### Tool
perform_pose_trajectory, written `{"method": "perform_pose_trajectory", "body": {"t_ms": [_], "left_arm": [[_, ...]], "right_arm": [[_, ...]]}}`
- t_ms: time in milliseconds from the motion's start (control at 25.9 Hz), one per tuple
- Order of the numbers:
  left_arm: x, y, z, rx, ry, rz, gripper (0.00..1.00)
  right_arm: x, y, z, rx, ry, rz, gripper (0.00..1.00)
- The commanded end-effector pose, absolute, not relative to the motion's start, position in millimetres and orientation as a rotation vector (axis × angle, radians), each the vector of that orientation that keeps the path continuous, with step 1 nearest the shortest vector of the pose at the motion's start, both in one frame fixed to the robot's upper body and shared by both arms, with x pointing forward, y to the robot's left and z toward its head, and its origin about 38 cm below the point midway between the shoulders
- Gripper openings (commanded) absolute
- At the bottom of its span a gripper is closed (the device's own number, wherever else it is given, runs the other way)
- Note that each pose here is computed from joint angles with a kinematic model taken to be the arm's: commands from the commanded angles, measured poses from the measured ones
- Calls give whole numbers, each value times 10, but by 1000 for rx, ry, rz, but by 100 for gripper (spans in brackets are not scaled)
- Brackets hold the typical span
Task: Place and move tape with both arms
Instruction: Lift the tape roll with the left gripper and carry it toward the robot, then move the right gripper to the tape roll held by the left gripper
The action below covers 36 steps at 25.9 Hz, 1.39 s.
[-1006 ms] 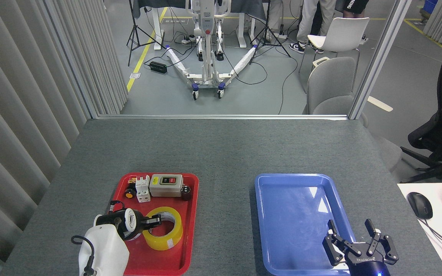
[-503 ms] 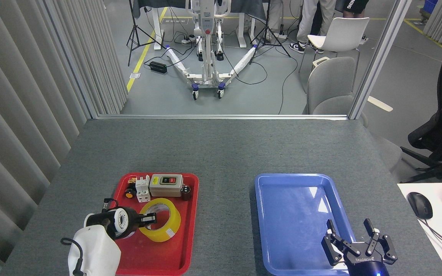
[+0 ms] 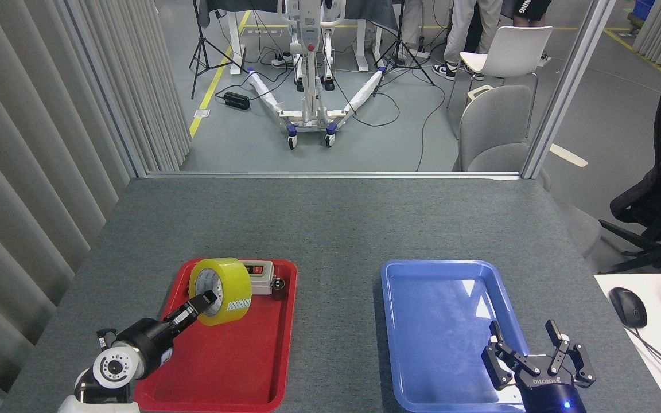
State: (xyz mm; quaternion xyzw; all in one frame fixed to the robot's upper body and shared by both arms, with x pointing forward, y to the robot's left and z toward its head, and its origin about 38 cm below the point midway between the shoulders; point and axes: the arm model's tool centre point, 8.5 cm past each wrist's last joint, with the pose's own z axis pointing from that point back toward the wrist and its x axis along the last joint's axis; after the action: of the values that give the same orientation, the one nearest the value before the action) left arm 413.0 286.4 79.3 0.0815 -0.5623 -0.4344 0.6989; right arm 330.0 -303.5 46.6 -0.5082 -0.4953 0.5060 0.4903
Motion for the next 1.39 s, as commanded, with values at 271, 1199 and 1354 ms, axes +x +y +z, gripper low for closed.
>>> {"method": "perform_pose_trajectory", "body": {"t_ms": [271, 1199, 1354], "left_arm": [[3706, 2167, 727, -201, -1421, -1292, 0], [2921, 1347, 429, -803, -1459, -1280, 0], [2932, 1299, 466, -819, -1460, -1255, 0]], "right_arm": [[3473, -2941, 626, -1218, -1280, 1215, 100], [3100, -2734, 643, -623, -1653, 1450, 100], [2893, -2538, 678, -350, -1828, 1546, 100]]}}
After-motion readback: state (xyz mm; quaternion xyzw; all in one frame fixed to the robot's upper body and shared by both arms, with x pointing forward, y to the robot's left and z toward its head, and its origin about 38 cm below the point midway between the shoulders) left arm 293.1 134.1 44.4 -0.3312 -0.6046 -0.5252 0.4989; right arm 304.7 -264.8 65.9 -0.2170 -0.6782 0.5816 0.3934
